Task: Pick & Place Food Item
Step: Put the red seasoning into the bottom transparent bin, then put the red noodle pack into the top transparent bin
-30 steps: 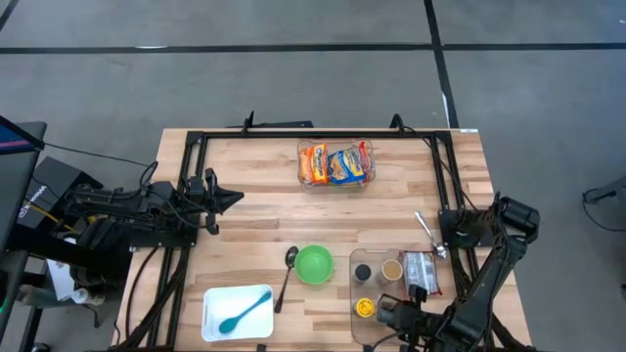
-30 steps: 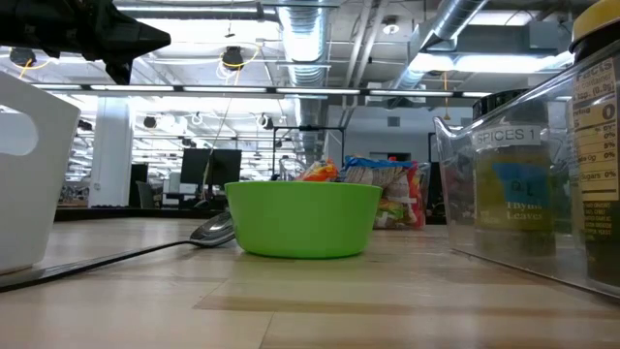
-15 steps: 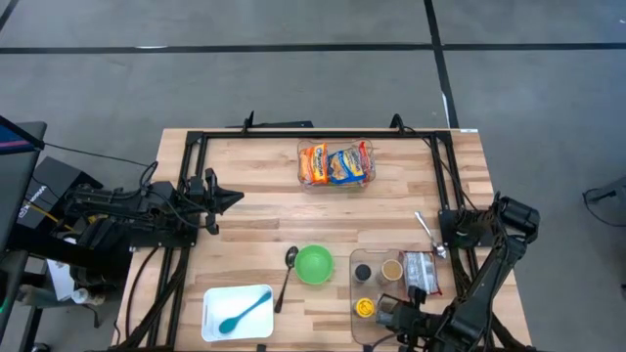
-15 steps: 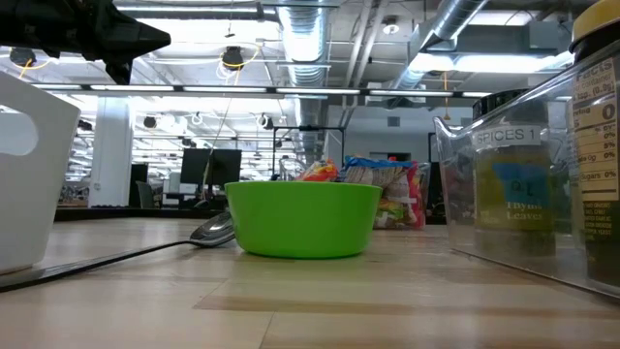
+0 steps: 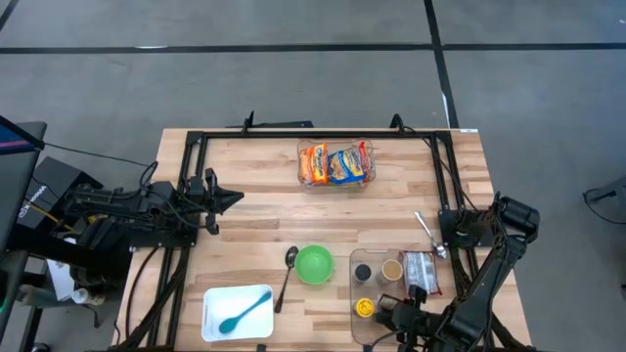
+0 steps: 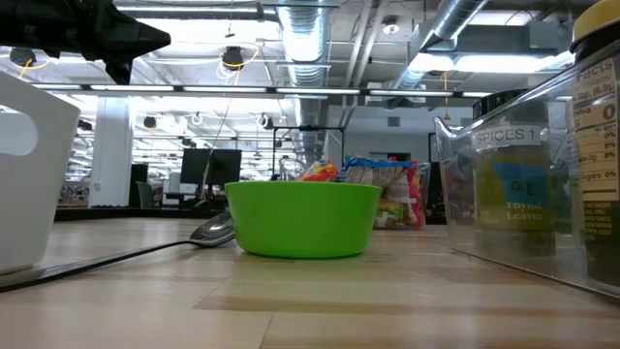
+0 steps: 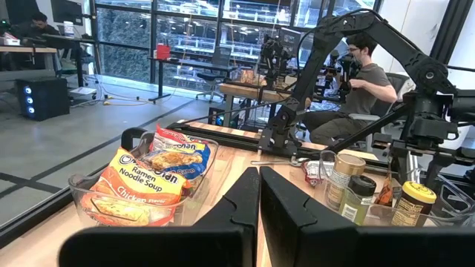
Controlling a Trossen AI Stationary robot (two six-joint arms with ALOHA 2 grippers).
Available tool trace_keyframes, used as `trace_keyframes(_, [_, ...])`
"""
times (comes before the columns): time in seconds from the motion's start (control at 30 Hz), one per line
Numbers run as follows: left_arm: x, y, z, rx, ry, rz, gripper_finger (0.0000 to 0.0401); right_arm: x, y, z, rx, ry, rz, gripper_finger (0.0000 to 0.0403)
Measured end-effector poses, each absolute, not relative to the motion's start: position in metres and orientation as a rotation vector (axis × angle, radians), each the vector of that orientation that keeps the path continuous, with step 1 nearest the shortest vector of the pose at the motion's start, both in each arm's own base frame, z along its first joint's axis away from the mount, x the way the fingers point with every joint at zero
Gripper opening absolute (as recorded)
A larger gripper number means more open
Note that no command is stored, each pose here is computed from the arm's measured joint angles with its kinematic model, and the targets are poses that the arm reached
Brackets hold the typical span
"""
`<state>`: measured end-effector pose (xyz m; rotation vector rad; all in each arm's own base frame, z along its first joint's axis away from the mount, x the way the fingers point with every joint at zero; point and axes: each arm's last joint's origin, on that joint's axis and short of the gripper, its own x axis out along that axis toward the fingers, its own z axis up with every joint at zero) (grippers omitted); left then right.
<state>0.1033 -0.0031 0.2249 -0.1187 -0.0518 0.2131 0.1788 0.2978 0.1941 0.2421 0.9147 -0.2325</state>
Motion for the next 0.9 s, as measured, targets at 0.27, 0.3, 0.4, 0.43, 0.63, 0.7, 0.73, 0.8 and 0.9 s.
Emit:
trace_keyframes(0.27, [0.103,-0.003,0.225,-0.119,-0.052,0.213,0.0008,0.178,0.297,0.194,0.225,0.920,-0.237,0.0175])
trace_keyframes(0.3, [0.103,-0.003,0.225,-0.119,-0.052,0.213,0.0008,0.178,0.297,0.195,0.226,0.920,-0.236,0.0174])
trace_keyframes(0.4, [0.103,-0.003,0.225,-0.119,-0.052,0.213,0.0008,0.178,0.297,0.199,0.236,0.915,-0.229,0.0172])
trace_keyframes(0.43, [0.103,-0.003,0.225,-0.119,-0.051,0.213,0.0008,0.178,0.297,0.201,0.236,0.913,-0.226,0.0172])
trace_keyframes(0.63, [0.103,-0.003,0.225,-0.119,-0.052,0.213,0.0008,0.181,0.301,0.218,0.198,0.909,-0.192,0.0170])
trace_keyframes(0.7, [0.103,-0.003,0.225,-0.119,-0.051,0.213,0.0008,0.181,0.302,0.224,0.190,0.909,-0.192,0.0170])
trace_keyframes(0.73, [0.103,-0.003,0.225,-0.119,-0.052,0.213,0.0008,0.181,0.302,0.227,0.185,0.906,-0.195,0.0170])
trace_keyframes(0.8, [0.103,-0.003,0.225,-0.119,-0.051,0.213,0.0008,0.182,0.302,0.234,0.168,0.887,-0.197,0.0170])
trace_keyframes(0.9, [0.103,-0.003,0.225,-0.119,-0.052,0.213,0.0008,0.185,0.302,0.245,0.107,0.851,-0.190,0.0169])
